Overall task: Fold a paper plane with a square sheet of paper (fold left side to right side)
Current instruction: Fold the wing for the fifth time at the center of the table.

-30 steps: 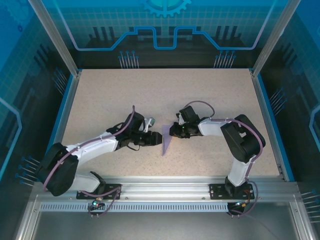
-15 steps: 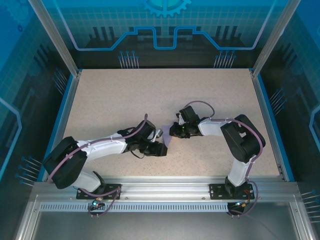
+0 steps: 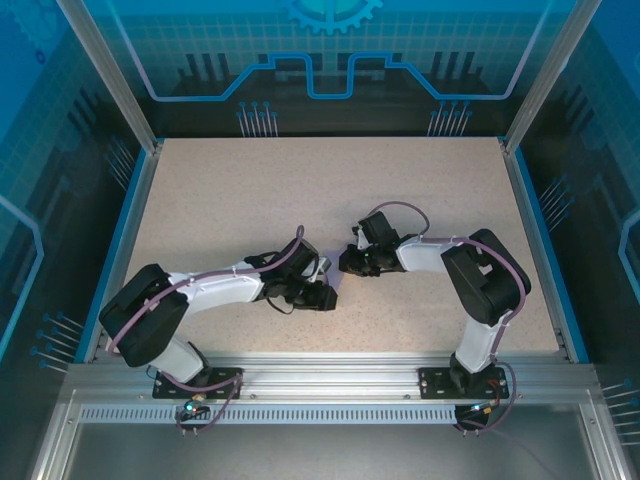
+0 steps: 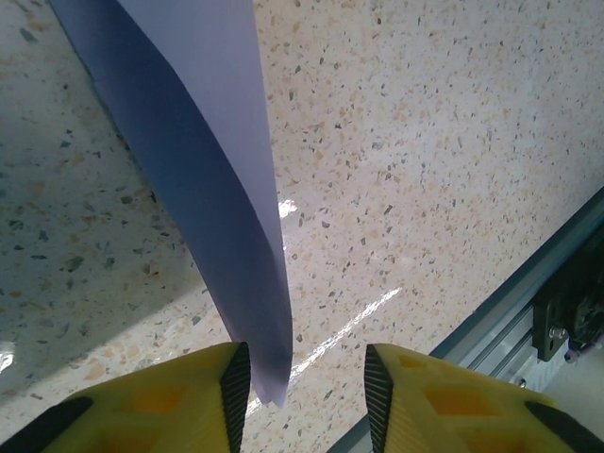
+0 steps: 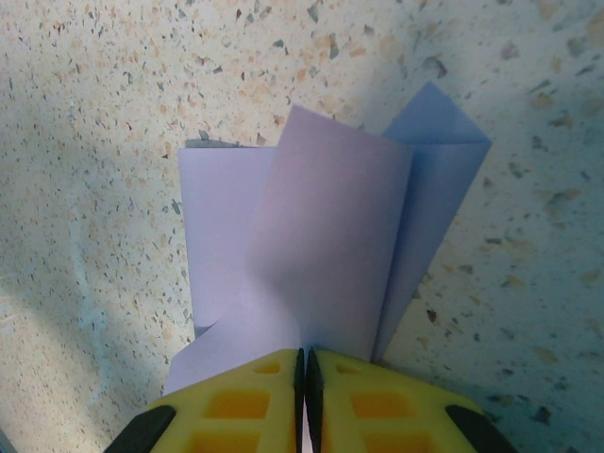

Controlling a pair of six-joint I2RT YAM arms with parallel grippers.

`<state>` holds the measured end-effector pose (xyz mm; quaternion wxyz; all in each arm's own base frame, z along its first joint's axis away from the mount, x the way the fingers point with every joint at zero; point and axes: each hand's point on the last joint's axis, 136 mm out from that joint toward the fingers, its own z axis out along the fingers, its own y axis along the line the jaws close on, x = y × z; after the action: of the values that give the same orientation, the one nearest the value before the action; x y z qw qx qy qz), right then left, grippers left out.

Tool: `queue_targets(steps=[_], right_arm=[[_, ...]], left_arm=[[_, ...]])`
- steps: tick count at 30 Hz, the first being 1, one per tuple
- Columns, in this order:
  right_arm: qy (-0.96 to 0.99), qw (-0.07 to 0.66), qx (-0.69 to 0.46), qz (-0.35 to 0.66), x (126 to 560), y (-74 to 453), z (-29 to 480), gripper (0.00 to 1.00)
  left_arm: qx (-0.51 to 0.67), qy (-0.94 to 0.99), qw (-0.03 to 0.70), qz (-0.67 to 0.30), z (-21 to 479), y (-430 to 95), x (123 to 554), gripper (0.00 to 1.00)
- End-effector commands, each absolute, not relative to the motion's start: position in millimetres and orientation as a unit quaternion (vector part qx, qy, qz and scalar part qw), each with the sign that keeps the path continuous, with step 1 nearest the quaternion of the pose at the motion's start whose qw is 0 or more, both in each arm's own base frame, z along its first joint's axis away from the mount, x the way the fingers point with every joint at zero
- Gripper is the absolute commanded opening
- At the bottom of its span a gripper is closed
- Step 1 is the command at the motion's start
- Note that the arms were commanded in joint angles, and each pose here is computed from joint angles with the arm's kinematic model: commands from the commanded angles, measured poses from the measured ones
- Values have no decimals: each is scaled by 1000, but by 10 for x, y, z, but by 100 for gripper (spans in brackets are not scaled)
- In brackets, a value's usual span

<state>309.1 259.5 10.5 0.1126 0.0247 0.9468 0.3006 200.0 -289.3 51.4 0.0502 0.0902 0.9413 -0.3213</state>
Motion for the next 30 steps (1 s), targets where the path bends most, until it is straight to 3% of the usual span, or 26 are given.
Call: queue_targets(steps=[1,12,30], right_arm=[[970,43,46,235,2762,2304,-293,13],[970,42,45,235,2756,2308,-290,13],[970,39,45,234,2748,2310,-303,14]], left_arm=[[102,940,59,-319,526,-2946,2049,39],[102,944,54,-308,441,-2944,2058,34],[149,953,82,-252,547,-2956,2018,41]])
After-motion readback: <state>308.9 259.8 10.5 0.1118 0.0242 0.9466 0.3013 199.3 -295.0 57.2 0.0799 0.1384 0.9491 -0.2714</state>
